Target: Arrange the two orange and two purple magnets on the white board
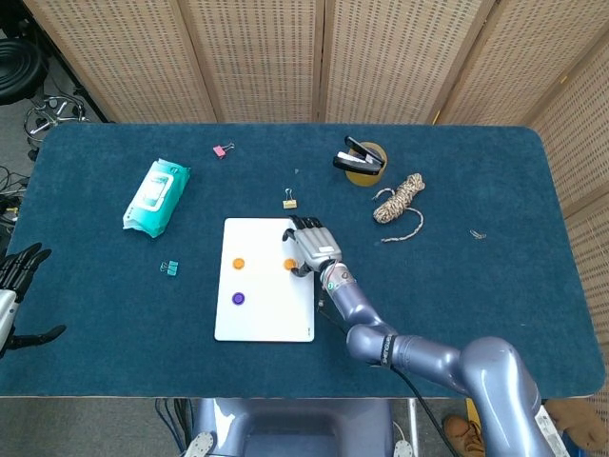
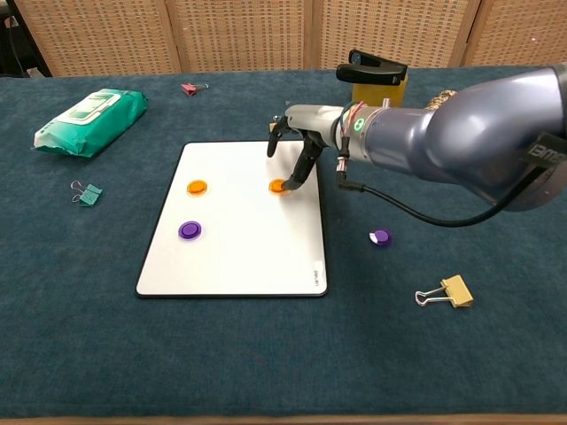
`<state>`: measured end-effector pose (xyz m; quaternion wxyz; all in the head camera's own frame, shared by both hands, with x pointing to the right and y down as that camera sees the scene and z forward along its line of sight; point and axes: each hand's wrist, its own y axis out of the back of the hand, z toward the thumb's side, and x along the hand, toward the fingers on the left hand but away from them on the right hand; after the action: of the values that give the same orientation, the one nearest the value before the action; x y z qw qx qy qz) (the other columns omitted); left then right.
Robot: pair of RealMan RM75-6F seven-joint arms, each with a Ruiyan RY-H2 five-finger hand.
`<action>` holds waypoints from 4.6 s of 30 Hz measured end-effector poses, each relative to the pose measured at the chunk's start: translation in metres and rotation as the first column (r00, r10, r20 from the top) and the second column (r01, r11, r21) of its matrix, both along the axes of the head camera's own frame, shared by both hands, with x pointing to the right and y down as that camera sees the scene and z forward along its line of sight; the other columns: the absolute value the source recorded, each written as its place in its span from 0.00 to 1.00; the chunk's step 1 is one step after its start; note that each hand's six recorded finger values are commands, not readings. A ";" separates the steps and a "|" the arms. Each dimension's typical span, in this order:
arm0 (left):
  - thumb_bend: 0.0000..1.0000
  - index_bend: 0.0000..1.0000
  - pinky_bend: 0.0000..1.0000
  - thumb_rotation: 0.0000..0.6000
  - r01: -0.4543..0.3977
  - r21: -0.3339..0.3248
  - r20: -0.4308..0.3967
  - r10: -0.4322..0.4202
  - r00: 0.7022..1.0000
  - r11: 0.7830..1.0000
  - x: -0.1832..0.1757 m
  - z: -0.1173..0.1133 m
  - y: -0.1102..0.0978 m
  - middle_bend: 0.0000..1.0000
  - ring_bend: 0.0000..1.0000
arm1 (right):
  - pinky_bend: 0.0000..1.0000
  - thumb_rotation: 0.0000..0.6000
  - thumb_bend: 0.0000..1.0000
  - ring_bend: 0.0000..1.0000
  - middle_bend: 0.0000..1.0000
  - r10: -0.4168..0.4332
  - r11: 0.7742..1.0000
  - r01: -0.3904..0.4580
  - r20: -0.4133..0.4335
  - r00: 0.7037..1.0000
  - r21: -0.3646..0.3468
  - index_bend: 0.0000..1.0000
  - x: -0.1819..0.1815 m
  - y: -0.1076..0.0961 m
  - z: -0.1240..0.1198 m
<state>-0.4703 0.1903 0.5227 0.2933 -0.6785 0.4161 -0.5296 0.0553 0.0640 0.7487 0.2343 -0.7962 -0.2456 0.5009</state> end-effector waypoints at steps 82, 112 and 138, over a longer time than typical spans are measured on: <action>0.10 0.00 0.00 1.00 -0.044 -0.040 -0.004 0.044 0.999 0.998 0.012 0.006 0.009 0.00 0.00 | 0.00 1.00 0.27 0.00 0.00 -0.093 0.994 0.099 -0.133 0.987 0.040 0.44 0.120 0.098 -0.022; 0.10 0.00 0.00 1.00 -0.047 -0.044 -0.004 0.047 0.999 0.998 0.013 0.006 0.009 0.00 0.00 | 0.00 1.00 0.35 0.00 0.00 -0.076 0.996 0.080 -0.102 0.992 0.031 0.55 0.113 0.096 -0.025; 0.10 0.00 0.00 1.00 -0.046 -0.047 -0.025 0.045 0.999 0.998 0.011 0.003 0.009 0.00 0.00 | 0.00 1.00 0.41 0.00 0.00 -0.129 0.991 0.129 0.004 0.992 0.029 0.56 0.001 0.082 -0.036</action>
<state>-0.4593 0.1996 0.5254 0.2842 -0.7007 0.3914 -0.5244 0.0559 0.1460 0.7125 0.2767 -0.8084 -0.2014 0.4790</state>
